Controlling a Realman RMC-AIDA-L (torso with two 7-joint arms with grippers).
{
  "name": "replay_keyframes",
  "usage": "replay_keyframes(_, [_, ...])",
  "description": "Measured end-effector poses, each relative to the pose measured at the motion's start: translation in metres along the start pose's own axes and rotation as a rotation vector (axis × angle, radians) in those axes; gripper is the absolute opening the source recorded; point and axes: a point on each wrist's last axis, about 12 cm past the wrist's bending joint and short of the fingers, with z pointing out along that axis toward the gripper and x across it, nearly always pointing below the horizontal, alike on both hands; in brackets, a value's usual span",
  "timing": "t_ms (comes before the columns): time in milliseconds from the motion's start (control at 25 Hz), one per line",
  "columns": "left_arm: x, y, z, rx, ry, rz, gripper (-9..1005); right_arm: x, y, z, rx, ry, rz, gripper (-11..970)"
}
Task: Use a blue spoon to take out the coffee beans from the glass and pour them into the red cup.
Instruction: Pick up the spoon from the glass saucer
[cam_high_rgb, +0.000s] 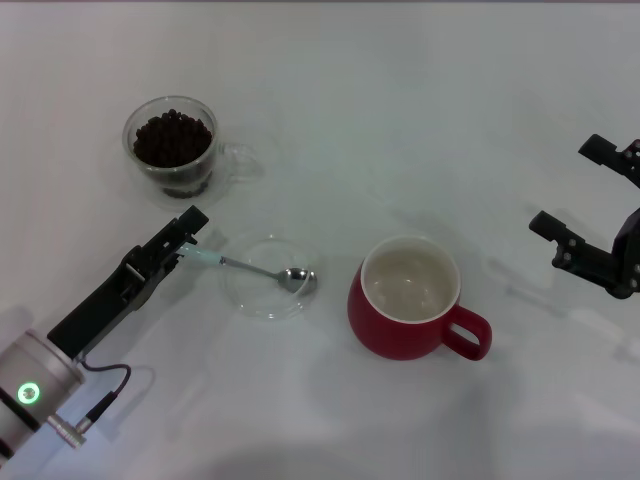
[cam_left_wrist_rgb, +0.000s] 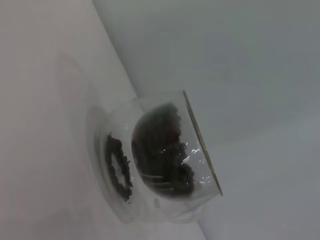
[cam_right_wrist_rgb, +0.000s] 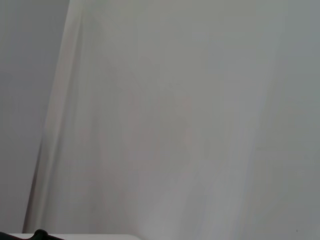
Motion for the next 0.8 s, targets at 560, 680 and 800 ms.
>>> replay_keyframes(560, [0.0010, 0.0063, -0.0035, -0.049, -0.020, -0.019, 304, 0.0001, -0.0018, 0.0012, 0.007, 0.001, -0.005, 876])
replay_keyframes(680, [0.0003, 0.0063, -0.0019, -0.052, -0.018, -0.020, 205, 0.0001, -0.0018, 0.0012, 0.007, 0.001, -0.005, 876])
replay_keyframes(800, [-0.0001, 0.0063, -0.0011, -0.054, -0.017, -0.020, 126, 0.0001, -0.0018, 0.0012, 0.007, 0.001, -0.005, 876])
